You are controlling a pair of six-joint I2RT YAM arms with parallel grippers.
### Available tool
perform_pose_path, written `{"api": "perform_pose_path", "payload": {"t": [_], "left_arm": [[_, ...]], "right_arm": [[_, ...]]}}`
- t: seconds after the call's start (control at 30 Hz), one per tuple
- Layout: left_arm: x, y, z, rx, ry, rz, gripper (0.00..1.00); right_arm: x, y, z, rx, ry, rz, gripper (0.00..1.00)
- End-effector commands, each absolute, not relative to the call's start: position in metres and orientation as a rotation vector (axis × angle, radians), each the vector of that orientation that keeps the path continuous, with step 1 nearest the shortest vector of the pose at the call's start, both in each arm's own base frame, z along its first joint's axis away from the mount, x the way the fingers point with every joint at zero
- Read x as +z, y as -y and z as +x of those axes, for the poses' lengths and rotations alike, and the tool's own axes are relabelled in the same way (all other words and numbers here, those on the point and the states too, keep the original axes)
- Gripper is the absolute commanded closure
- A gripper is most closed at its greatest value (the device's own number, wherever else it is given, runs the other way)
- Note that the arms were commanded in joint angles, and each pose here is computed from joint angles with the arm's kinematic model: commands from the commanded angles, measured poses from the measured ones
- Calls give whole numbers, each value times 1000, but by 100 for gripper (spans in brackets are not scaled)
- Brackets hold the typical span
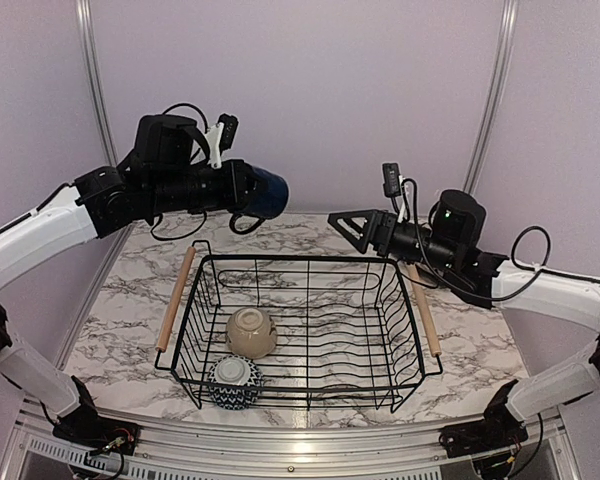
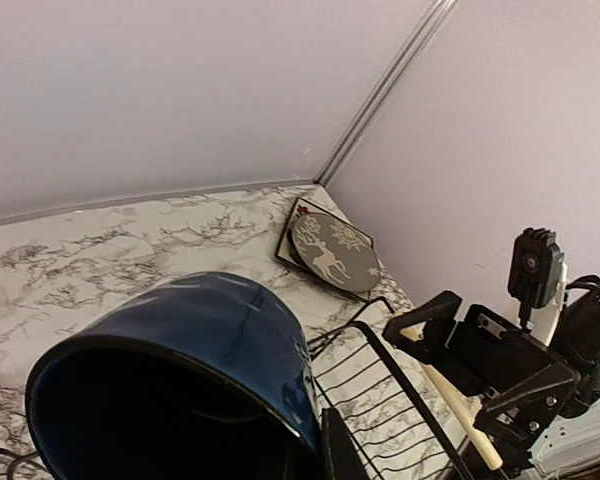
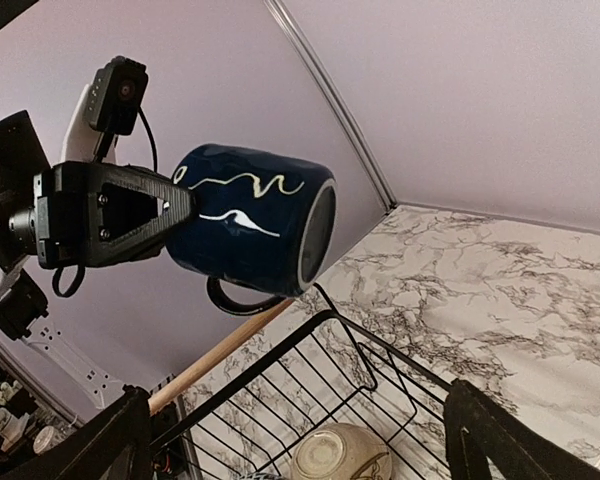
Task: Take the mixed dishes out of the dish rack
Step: Place the cup at the center of the board.
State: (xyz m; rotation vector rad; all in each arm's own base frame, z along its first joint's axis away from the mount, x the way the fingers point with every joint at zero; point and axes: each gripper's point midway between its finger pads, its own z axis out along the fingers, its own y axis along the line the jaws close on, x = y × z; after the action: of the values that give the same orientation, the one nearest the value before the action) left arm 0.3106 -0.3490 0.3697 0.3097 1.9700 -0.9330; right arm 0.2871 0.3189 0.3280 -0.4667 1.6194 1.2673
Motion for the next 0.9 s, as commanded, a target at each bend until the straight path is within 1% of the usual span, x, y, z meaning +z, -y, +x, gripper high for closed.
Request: {"api": "perform_pose_path", "payload": {"t": [0.0, 0.1, 0.23, 0.4, 0.63, 0.87], "left_arm": [[390, 267, 349, -402, -1949, 194, 100], [370, 224, 375, -236, -2033, 119, 100], [340, 176, 395, -60, -2127, 66, 100], [294, 120, 413, 48, -2274, 14, 100], [224, 97, 439, 175, -2448, 4, 100], [180, 84, 468, 217, -2565, -22, 100]], "right_arm": [[337, -311, 287, 1205, -1617, -477, 2], [335, -307, 286, 1173, -1629, -482, 2], [338, -302, 284, 1142, -1633, -484, 2], [338, -301, 285, 1120, -1648, -491, 2], [337, -305, 288, 1118, -1660, -499, 3], [332, -305, 289, 1113, -1680, -497, 3]]}}
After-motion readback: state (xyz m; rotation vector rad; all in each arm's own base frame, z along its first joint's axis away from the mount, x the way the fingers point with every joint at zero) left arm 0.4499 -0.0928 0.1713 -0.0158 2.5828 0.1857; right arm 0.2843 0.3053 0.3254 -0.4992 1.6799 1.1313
